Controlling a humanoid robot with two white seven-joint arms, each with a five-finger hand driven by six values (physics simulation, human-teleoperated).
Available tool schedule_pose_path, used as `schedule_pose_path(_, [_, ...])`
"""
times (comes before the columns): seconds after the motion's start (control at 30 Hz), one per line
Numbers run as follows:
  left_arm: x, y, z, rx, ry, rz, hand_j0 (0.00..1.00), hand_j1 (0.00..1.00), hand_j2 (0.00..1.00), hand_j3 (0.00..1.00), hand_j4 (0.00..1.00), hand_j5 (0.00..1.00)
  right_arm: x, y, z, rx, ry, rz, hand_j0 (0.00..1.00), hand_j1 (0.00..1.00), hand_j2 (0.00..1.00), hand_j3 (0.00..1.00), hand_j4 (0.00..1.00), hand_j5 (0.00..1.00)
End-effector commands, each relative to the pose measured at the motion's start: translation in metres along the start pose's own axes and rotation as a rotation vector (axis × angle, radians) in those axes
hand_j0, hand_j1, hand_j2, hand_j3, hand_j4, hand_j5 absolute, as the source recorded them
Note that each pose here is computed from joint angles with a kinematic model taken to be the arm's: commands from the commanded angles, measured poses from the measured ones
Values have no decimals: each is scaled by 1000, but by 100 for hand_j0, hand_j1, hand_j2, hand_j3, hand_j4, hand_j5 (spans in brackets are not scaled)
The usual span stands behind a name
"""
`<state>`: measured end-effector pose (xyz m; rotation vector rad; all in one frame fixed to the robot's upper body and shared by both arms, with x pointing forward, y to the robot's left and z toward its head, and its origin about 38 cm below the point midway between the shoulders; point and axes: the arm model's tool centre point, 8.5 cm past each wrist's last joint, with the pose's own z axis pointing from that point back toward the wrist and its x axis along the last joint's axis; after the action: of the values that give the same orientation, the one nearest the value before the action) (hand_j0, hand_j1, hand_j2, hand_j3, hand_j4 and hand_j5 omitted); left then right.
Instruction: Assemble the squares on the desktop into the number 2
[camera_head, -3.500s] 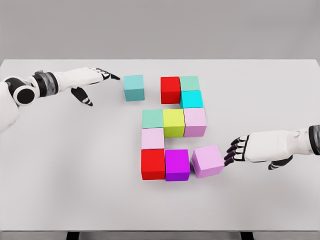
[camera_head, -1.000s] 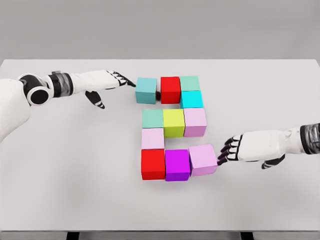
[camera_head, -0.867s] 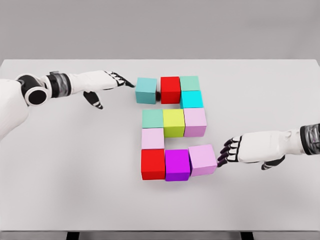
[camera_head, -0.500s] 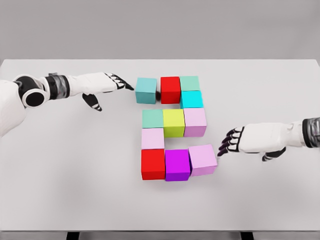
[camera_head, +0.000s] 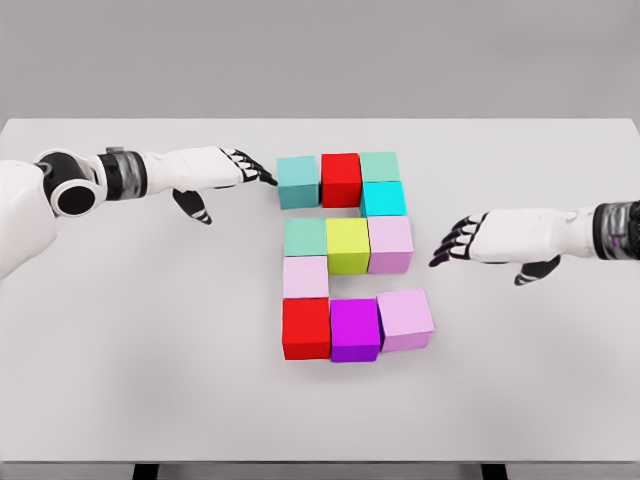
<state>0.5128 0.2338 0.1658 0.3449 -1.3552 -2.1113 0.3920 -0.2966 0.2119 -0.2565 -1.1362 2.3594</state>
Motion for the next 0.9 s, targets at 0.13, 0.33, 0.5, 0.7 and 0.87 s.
schedule_pose_path(0.13, [-7,-3,3,0,21,17,100,100,100,100,100,100,15,-4,-4,3,-33,43,97,97,97,97,97,97])
schedule_pose_path(0.33, [-10,-5,1,-6,32,26,100,100,100,100,100,100,25,-4,-6,10,-56,72,97,97,97,97,97,97])
schedule_pose_path(0.5, [-8,-3,-1,-3,27,24,100,100,100,100,100,100,25,-2,-4,15,-56,73,97,97,97,97,97,97])
schedule_pose_path(0.7, [-4,-1,-5,2,13,20,100,100,100,100,100,100,31,0,-4,25,-70,96,97,97,97,97,97,97])
schedule_pose_path(0.87, [-1,1,-8,7,5,20,100,100,100,100,100,100,32,4,-4,33,-73,91,97,97,97,97,97,97])
